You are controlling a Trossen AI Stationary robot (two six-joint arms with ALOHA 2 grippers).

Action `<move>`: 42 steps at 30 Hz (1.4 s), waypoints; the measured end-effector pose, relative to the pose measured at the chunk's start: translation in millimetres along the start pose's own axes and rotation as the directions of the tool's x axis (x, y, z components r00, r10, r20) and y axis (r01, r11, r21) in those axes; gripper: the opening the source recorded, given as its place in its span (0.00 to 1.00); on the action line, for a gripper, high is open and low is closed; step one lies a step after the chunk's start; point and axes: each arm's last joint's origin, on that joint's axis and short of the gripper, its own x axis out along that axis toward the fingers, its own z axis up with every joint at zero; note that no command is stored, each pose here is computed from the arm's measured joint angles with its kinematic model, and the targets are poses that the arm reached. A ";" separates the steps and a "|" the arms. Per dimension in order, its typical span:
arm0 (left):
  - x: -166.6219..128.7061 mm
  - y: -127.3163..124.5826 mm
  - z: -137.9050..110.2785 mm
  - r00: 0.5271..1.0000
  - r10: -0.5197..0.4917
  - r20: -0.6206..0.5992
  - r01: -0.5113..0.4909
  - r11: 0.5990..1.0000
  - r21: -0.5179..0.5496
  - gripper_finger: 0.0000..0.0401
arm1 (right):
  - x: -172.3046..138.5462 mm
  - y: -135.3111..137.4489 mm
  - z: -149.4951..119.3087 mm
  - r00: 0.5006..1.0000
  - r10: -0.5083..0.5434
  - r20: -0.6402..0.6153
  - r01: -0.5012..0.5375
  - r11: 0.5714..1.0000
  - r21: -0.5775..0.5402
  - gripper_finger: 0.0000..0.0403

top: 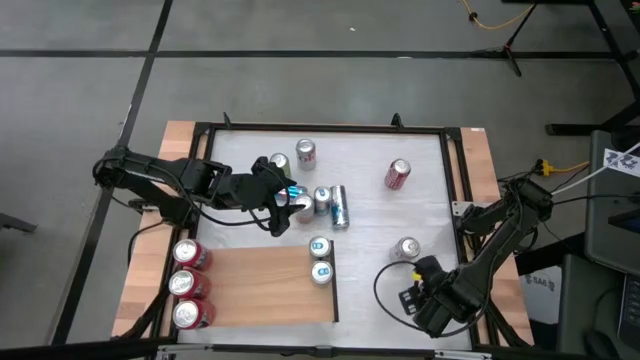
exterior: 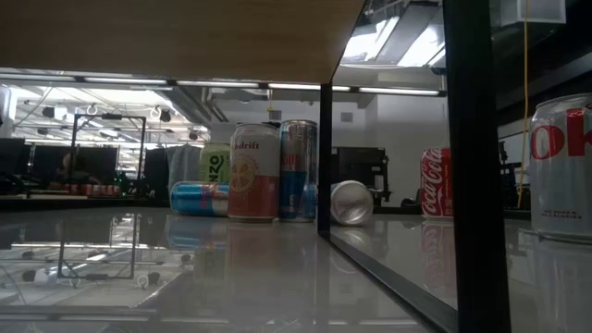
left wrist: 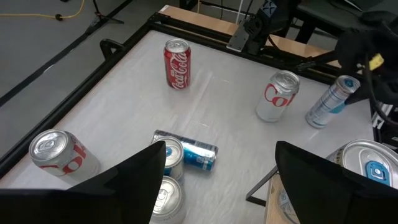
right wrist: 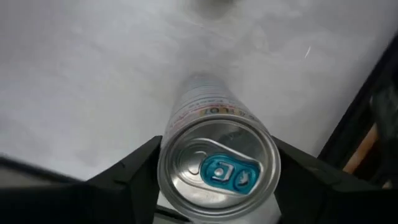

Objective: Place canned beverage on shelf
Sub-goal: Put the blue soda can on the shelf aligned with the blue soda cans

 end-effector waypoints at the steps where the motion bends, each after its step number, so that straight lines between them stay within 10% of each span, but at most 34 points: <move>1: 0.1 0.0 0.0 1.000 0.000 0.000 0.000 1.000 0.000 0.73 | 0.0 0.1 0.0 1.000 0.001 0.000 -0.001 0.999 0.046 0.62; 42: 0.0 -0.1 0.0 1.000 0.000 0.000 0.000 1.000 0.001 0.73 | 0.1 1.1 0.7 0.999 0.025 0.031 -0.028 0.991 0.130 0.64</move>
